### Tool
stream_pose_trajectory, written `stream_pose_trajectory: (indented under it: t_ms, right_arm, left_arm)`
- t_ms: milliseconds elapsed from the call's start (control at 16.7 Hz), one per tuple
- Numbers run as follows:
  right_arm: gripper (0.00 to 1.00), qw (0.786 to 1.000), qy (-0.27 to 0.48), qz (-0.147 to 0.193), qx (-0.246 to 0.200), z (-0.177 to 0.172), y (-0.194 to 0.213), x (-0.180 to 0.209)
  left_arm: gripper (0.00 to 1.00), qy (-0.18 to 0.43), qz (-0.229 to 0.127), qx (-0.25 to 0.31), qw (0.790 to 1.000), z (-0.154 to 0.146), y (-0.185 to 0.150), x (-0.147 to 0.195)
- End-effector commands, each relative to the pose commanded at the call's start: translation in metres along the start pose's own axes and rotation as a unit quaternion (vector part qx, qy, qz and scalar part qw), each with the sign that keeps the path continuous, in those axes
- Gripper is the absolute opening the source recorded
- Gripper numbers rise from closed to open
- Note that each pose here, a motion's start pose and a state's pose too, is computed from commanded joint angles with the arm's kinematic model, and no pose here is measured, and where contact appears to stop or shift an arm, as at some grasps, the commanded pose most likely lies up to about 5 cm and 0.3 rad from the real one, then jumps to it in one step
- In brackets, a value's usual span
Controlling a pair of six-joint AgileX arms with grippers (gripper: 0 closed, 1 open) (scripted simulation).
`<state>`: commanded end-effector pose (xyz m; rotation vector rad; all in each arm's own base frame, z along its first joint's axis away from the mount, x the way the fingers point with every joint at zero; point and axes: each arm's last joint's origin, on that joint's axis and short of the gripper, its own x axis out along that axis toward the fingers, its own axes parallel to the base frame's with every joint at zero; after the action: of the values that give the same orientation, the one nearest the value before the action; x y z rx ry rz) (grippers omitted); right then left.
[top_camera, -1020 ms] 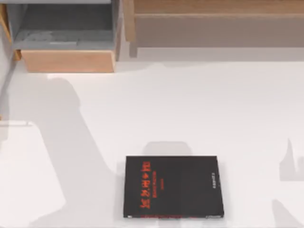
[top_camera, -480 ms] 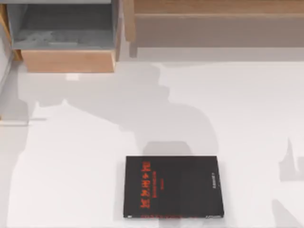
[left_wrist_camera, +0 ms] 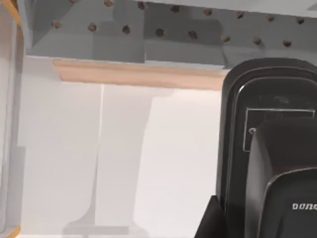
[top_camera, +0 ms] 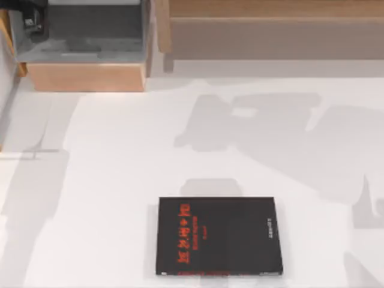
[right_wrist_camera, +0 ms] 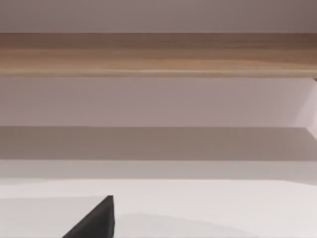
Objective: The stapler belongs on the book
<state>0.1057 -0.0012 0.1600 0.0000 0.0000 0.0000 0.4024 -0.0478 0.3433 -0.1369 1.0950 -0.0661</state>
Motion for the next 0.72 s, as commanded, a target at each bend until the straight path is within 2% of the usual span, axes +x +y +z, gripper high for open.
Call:
stream_pose_trajectory:
  t_ms: [300, 540, 720]
  right_arm:
    - [1.0, 1.0, 0.0, 0.0, 0.0, 0.0, 0.0, 0.0]
    - [1.0, 1.0, 0.0, 0.0, 0.0, 0.0, 0.0, 0.0]
    - [1.0, 1.0, 0.0, 0.0, 0.0, 0.0, 0.0, 0.0]
  left_arm:
    - [0.0, 0.071, -0.02, 0.004, 0.997, -0.057, -0.1, 0.032]
    - [0.0, 0.14, 0.009, 0.011, 0.99, -0.132, -0.174, 0.068]
    - [0.0, 0.171, 0.041, 0.021, 0.984, -0.191, -0.211, 0.084]
